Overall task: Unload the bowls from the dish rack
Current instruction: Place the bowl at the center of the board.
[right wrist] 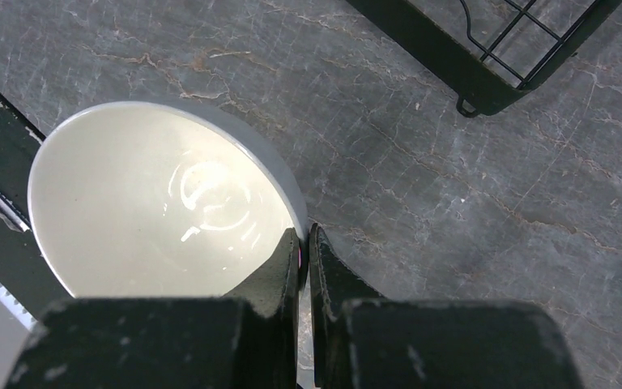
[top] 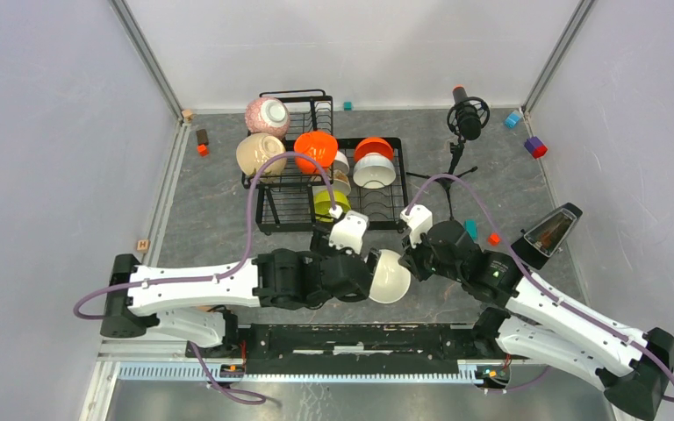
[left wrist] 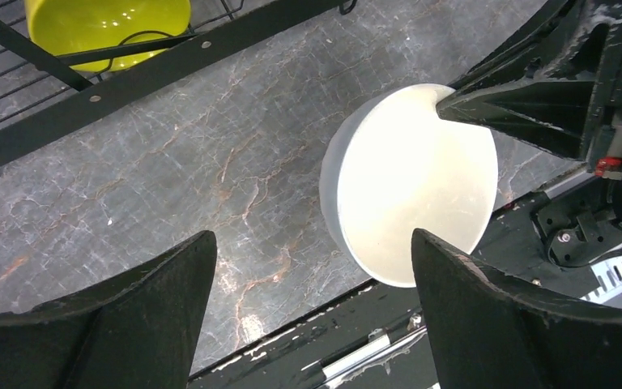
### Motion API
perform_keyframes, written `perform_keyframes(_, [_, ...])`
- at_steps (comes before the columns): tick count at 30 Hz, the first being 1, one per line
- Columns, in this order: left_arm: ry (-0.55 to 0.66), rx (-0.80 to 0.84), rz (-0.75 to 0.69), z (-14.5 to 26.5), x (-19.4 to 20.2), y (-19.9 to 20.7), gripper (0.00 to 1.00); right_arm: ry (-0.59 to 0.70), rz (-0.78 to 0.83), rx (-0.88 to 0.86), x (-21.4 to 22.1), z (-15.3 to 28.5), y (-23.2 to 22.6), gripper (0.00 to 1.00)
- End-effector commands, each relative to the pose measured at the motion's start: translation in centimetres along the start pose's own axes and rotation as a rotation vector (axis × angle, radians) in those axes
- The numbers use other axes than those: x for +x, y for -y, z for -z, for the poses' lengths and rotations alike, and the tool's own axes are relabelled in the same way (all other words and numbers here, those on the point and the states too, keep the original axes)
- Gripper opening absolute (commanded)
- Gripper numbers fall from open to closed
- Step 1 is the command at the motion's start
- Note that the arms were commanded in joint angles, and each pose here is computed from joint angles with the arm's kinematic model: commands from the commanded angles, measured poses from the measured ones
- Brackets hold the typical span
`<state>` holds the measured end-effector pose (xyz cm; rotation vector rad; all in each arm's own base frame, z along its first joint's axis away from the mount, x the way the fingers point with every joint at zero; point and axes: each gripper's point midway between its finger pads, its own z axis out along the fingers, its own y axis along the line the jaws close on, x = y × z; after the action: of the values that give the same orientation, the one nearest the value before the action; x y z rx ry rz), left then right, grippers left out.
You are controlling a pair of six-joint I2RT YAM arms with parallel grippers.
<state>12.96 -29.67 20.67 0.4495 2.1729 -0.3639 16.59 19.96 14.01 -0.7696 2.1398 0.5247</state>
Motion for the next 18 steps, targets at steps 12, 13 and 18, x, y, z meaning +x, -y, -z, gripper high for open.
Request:
perform_keyframes(12, [-0.016, -0.093, 0.019, -4.4, 1.8, 2.4, 0.87, 0.077, -0.026, -0.018, -2.5, 0.5, -0.6, 0.0])
perform_keyframes(13, [-0.02, -0.107, 0.015, -4.5, 2.0, 2.3, 0.86, 0.075, -0.025, -0.017, -2.4, 0.5, -0.6, 0.0])
perform_keyframes(18, [-0.022, -0.147, 0.006, -4.9, 2.1, 1.9, 0.8, 0.073, -0.027, -0.013, -2.3, 0.4, -0.5, 0.0])
